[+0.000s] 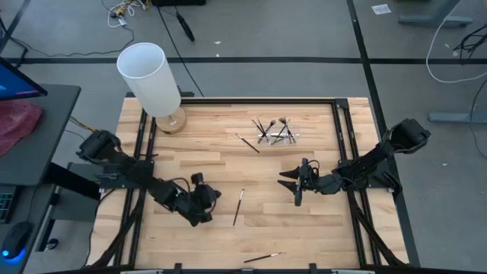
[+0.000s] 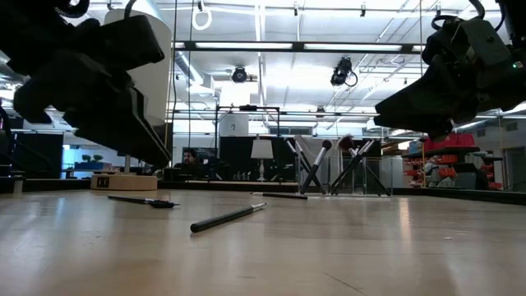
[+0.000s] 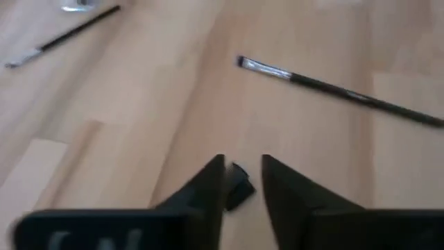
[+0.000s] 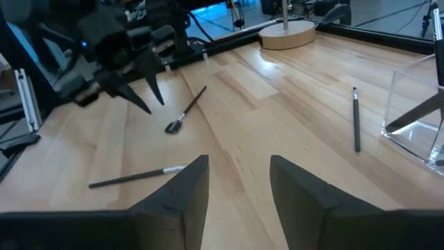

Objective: Put items in baskets/containers
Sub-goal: Put the black eyebrow brush into the transparent organizer

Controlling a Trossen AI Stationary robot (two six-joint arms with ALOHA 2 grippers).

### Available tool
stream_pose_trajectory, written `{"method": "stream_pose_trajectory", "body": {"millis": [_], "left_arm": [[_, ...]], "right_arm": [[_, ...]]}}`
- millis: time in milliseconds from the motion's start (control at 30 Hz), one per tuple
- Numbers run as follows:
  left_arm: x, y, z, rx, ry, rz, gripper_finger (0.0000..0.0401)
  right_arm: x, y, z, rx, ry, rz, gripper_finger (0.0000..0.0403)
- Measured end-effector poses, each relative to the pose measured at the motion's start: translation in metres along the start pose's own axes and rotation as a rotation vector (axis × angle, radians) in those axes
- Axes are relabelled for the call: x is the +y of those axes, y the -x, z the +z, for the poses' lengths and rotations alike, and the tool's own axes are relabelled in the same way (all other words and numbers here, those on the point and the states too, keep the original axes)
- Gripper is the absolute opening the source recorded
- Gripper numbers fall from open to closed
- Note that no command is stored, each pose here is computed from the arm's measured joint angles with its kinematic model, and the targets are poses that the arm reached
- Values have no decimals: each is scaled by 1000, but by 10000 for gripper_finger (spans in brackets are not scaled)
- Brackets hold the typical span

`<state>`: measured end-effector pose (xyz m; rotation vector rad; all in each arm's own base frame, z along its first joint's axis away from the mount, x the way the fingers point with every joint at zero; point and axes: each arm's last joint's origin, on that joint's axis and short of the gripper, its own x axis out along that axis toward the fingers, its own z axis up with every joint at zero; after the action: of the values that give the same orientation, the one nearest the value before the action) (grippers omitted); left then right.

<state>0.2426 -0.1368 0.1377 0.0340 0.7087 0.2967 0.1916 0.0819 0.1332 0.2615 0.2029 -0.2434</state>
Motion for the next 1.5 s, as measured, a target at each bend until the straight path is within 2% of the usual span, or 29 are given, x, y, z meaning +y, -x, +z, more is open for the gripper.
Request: {"method": "stream_pose_trajectory", "body": {"millis": [133, 233, 333, 433, 600, 700, 767, 833, 967, 1067, 1167, 1333, 1500], "left_arm": [[24, 4, -11, 69, -44, -88, 173], [41, -2, -26, 85, -68, -165, 202], [54, -10, -42, 63, -85, -234, 200], [64, -15, -53, 6, -90, -269, 182], [79, -16, -65, -48, -69, -261, 154], [80, -15, -64, -88, -58, -269, 146], [76, -15, -55, -147, -32, -284, 146], [74, -15, -44, -197, -16, -290, 152], [78, -19, -37, -204, -27, -263, 182], [88, -24, -42, -152, -48, -228, 207], [95, -28, -50, -60, -84, -250, 214], [98, -30, -53, -4, -90, -280, 169], [97, -36, -59, 35, -82, -308, 73]], "right_arm": [[0, 0, -1, 5, 4, -2, 157], [0, 0, 0, 4, 3, -2, 157], [0, 0, 0, 2, 3, -3, 157], [0, 0, 0, 2, 0, -5, 157], [0, 0, 0, 1, -2, -5, 157], [0, 0, 0, 1, -2, -5, 157], [0, 0, 0, -1, -3, -5, 157], [0, 0, 0, -4, -4, -8, 157], [-2, -1, 1, -6, -7, -15, 157], [-2, -2, 1, -7, -7, -19, 157], [-2, -2, 1, -6, -7, -19, 157], [-2, -2, 1, -6, -5, -19, 157], [-2, -2, 1, -4, -3, -15, 157]]}}
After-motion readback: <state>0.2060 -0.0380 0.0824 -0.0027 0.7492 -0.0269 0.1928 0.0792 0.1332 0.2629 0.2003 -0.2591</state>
